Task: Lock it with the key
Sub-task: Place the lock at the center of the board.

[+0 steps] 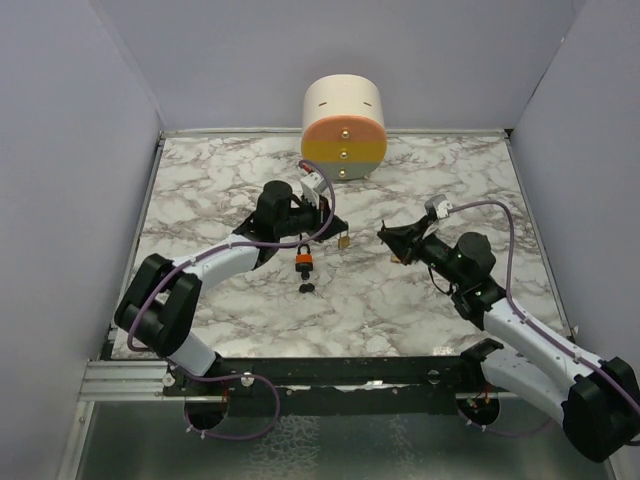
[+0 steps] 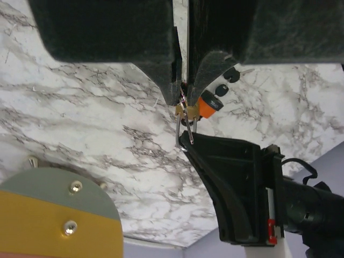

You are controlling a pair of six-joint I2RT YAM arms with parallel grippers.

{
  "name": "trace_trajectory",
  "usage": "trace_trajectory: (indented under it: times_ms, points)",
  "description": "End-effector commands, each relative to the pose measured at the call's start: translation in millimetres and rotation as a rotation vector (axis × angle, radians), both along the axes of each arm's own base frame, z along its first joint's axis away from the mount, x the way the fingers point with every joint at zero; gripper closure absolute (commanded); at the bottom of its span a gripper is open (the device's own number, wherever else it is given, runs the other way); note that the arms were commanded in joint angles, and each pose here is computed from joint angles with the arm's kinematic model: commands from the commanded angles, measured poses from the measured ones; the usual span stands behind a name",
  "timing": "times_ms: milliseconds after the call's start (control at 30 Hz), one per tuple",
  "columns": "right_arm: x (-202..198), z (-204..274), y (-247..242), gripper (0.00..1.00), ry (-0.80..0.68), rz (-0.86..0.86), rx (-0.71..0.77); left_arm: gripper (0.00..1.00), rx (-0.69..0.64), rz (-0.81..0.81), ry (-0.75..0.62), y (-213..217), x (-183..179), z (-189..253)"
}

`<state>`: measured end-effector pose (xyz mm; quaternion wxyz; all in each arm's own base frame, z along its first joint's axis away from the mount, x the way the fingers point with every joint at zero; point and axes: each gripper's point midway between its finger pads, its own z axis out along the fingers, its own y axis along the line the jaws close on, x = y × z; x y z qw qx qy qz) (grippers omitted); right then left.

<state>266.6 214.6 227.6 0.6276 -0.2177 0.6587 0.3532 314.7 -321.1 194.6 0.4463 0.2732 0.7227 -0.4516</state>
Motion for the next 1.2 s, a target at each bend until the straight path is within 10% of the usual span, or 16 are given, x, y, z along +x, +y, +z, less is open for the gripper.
trace_trajectory:
  times_ms: [0, 800, 1167]
  points:
    - [20.1, -9.5, -7.9, 0.99, 0.053, -0.114, -0.042, 1.00, -0.022, 0.003, 0.035, -4.7, 4.9, -16.2]
    - [53.3, -113.5, 27.7, 0.99, 0.346, -0.181, -0.213, 1.00, 0.046, 0.017, 0.295, -14.4, 10.8, -130.8]
    - [47.9, -149.4, 31.0, 0.99, 0.429, -0.160, -0.245, 0.78, 0.124, 0.095, 0.294, -3.7, 20.9, -148.4]
